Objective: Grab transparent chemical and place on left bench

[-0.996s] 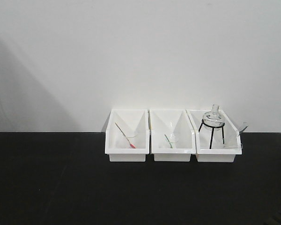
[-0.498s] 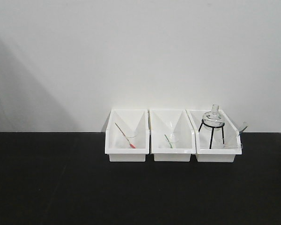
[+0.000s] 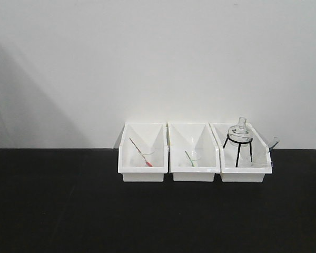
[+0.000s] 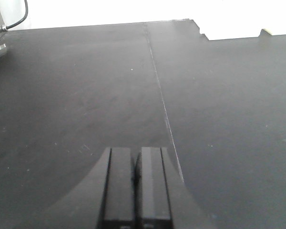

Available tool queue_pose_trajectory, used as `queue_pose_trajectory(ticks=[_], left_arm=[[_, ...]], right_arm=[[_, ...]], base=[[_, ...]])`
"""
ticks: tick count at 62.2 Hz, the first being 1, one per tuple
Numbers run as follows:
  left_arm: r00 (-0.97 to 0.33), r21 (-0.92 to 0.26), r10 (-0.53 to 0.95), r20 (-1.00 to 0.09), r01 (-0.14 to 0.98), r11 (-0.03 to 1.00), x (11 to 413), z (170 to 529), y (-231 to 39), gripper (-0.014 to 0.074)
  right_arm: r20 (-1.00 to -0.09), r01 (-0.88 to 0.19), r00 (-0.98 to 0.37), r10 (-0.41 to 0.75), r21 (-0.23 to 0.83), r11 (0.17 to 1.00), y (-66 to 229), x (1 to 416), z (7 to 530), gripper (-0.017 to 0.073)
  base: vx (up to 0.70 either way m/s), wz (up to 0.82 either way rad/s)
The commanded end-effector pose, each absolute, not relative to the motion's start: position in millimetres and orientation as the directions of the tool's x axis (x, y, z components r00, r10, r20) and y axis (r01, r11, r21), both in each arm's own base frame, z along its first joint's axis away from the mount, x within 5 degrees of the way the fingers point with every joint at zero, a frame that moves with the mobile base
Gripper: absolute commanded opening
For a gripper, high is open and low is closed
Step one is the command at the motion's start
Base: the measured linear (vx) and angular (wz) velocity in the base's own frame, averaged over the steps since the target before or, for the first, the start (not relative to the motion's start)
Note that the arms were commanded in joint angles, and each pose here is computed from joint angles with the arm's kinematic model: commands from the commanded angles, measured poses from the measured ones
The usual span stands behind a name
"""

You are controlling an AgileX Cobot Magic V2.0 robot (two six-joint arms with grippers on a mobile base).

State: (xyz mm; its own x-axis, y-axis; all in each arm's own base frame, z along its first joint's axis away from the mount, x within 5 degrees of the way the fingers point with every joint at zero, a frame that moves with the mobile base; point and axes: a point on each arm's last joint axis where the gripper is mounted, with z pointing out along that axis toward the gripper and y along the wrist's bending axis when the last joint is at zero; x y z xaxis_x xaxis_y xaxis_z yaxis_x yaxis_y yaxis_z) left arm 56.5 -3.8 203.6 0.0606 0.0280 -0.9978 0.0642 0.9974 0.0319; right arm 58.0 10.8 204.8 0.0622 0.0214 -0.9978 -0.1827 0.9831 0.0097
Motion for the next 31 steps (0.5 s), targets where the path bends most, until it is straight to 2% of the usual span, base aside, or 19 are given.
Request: queue_pose_trajectory(ticks=[1,31], left_arm=[[0.141,0.023,0.014,-0.99,0.063,0.998,55.0,206.3,-3.6,-0.0004],[0.141,0.023,0.014,-0.99,0.063,0.998,55.0,206.3,-3.6,-0.0004]], right_arm=[[-0.993,-0.178,0.114,0.019,-0.002,0.984,10.0,54.6,205.4,-0.0008],[-0.994,-0.179,0.103,0.021,0.002,0.984,10.0,54.9,204.7,-0.0008]], base=[[0.0,0.0],[0.0,0.0]])
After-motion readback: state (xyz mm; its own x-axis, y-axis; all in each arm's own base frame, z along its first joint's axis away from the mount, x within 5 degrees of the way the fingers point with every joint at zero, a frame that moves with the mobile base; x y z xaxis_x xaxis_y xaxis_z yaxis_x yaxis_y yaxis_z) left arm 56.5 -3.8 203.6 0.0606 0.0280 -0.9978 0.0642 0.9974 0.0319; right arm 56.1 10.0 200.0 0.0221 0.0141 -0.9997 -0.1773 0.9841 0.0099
